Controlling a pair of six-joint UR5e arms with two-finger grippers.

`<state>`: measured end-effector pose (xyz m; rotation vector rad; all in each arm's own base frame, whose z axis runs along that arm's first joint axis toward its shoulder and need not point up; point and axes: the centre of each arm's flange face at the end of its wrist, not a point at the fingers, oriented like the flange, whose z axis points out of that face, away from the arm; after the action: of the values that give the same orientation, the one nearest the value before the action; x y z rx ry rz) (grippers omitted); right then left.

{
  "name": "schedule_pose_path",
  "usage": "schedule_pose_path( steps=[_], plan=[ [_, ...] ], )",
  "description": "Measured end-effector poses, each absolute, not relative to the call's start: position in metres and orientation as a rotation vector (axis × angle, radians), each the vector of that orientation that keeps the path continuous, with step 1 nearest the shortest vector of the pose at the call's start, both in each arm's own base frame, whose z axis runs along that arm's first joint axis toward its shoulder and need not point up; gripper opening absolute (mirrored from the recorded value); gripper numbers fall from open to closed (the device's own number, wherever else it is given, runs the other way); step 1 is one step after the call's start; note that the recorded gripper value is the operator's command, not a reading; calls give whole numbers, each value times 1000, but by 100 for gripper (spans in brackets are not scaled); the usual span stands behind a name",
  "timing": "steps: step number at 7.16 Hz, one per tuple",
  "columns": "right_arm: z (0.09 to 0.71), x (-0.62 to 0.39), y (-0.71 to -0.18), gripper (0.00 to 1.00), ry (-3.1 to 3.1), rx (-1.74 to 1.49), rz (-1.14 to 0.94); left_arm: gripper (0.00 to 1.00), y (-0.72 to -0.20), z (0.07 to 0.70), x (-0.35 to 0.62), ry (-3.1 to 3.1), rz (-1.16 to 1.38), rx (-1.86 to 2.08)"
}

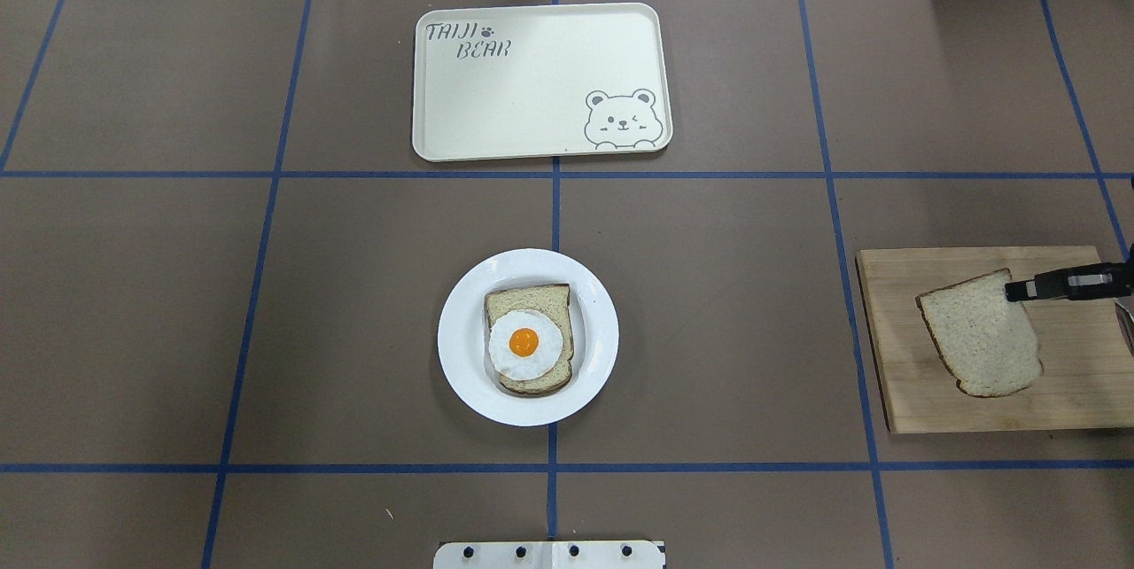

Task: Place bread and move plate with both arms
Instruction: 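Lift the bread slice with the right gripper and carry it over the plate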

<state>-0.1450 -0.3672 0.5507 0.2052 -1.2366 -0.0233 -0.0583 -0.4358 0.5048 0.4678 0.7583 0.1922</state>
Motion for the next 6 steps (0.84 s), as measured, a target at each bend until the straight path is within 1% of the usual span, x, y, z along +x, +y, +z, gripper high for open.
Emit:
schedule_pose_path(
  steps=[2, 3, 4, 6],
  plan=[
    [516, -146, -396, 0, -1307, 208, -11, 99, -436, 505, -58, 760, 192, 467],
    [489, -163, -415, 0, -1341, 198, 33, 99, -435, 505, -58, 766, 193, 467],
    [457, -201, -430, 0, -1373, 198, 77, 99, -435, 505, -57, 774, 194, 465],
    [396, -293, -433, 0, -1438, 225, 151, 99, -435, 506, -57, 778, 194, 461]
  ],
)
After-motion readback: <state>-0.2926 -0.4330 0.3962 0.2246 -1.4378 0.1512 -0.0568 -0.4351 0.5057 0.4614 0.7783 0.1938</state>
